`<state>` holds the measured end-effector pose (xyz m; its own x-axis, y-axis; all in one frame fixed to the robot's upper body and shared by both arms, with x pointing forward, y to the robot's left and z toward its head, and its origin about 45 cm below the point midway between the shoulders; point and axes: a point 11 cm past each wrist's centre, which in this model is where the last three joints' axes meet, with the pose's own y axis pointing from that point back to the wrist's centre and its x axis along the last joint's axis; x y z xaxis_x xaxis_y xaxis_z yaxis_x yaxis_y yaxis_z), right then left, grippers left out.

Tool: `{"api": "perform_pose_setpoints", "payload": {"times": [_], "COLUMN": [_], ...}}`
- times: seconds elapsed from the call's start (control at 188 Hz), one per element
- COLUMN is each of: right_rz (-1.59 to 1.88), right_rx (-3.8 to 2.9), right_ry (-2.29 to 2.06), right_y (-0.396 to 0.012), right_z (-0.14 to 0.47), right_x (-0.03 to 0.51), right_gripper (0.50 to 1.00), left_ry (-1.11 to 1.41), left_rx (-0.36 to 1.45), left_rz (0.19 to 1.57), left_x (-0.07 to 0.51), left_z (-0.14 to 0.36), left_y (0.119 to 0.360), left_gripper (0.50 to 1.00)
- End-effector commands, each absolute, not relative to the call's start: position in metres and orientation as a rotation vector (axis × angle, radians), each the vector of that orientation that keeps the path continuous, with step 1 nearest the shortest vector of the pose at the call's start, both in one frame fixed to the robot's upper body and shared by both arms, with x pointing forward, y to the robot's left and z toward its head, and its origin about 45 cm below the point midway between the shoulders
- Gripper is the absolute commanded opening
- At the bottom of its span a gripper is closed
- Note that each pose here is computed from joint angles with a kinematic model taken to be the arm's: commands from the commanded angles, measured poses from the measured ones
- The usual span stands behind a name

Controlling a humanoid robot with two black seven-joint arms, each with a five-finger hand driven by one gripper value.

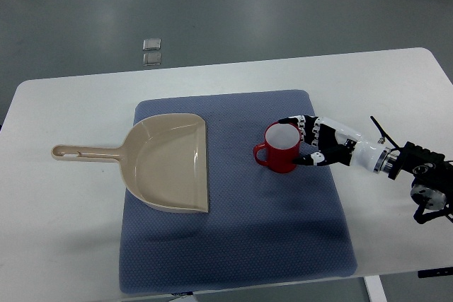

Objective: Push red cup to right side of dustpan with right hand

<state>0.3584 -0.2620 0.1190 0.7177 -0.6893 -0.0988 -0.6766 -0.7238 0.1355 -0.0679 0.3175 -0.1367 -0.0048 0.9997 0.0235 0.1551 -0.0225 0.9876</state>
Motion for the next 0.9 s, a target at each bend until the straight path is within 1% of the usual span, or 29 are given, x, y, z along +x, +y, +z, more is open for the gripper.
{"api": "perform_pose_setpoints", "payload": {"times": [0.0,0.399,0.894], "right_rz": [-0.216,-0.227,-0.222], "right_rx": [2.830,2.842,2.862], "right_ry": [-1.136,-1.144,-1.175], "right_y": [-0.254,-0.239,-0.243], "right_z": [0.116,0.112,0.122], "right_x": [0.359,0.359,0.367], "right_gripper": [0.934,0.934,0.934], "left_ry": [1.317,1.318,1.319], "left_rx": [1.337,1.336,1.337], "left_rz": [1.154,1.155,1.155], "left_x": [-0.068,-0.068,-0.069], "left_z": [-0.137,-0.137,-0.137], "left_y": [0.318,0.318,0.318], "left_gripper": [1.000,1.000,1.000]}}
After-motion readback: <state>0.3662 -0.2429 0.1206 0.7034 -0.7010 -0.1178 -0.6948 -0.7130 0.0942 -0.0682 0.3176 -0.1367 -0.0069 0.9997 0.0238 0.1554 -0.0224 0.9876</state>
